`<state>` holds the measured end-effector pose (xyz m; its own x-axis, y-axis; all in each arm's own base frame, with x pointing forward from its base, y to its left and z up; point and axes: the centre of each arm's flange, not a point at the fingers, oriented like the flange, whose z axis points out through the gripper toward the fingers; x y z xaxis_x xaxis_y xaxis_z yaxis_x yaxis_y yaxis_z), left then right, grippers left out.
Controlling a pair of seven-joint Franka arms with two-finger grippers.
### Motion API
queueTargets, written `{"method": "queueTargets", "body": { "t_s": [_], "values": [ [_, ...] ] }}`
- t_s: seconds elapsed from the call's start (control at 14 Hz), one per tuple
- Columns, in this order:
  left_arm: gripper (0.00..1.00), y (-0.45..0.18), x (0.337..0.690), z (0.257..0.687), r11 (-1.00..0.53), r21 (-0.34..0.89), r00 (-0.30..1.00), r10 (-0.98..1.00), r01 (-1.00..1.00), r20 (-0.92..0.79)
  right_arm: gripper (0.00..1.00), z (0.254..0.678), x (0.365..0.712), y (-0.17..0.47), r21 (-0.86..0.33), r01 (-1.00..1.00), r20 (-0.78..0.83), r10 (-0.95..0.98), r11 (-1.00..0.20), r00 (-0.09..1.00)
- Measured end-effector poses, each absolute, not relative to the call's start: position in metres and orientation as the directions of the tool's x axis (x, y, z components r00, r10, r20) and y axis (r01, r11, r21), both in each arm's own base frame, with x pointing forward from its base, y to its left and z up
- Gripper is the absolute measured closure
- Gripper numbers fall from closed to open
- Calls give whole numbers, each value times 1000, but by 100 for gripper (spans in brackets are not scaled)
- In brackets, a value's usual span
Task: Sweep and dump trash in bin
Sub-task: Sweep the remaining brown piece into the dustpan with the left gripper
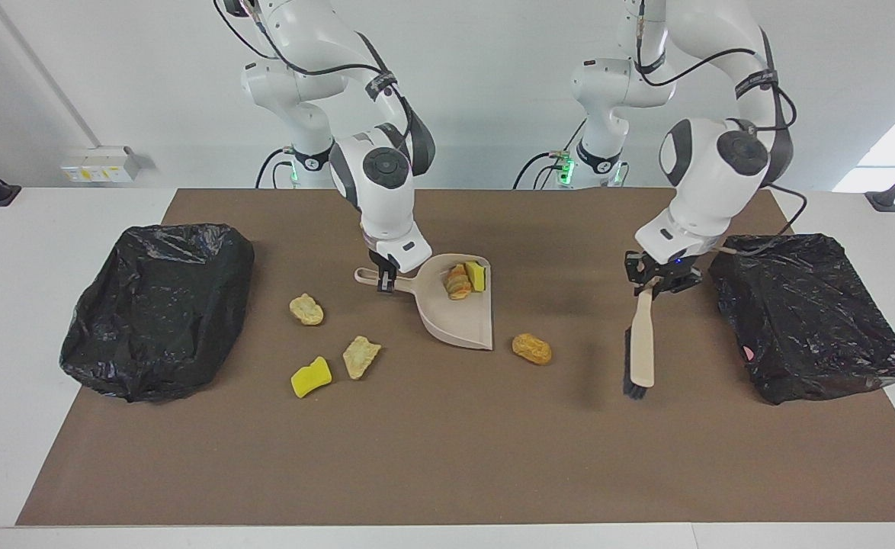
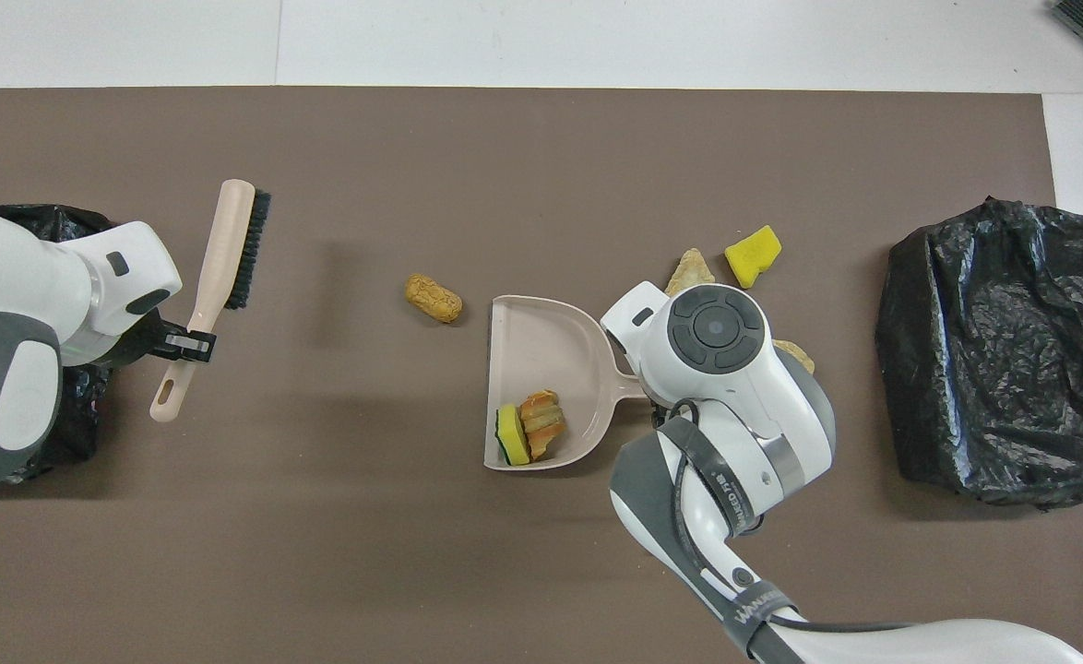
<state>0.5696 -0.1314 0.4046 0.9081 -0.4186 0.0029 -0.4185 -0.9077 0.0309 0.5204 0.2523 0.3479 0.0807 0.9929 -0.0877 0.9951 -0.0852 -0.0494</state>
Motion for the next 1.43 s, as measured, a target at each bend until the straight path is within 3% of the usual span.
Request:
{"method": "queueTargets", "body": {
  "t_s": [0.21, 0.43, 0.93, 1.29, 1.43],
  "values": [
    [74, -180, 566, 365, -871, 45, 869, -491, -489, -57, 69, 348, 520, 252, -50, 995, -88, 993, -85, 81],
    [74, -205, 550, 354, -851, 53, 845, -525, -523, -98, 69, 348, 520, 252, -50, 995, -88, 993, -85, 81],
    [74, -282, 442, 351, -908, 44, 881, -416, -417, -225, 69, 347, 520, 252, -51, 995, -89, 993, -86, 81],
    [74, -349, 388, 360, -924, 102, 890, -384, -370, -247, 69, 347, 520, 250, -52, 995, -89, 992, -89, 84],
    [74, -358, 381, 363, -935, 110, 901, -355, -338, -249, 69, 346, 521, 248, -53, 994, -90, 992, -92, 87]
  ]
}}
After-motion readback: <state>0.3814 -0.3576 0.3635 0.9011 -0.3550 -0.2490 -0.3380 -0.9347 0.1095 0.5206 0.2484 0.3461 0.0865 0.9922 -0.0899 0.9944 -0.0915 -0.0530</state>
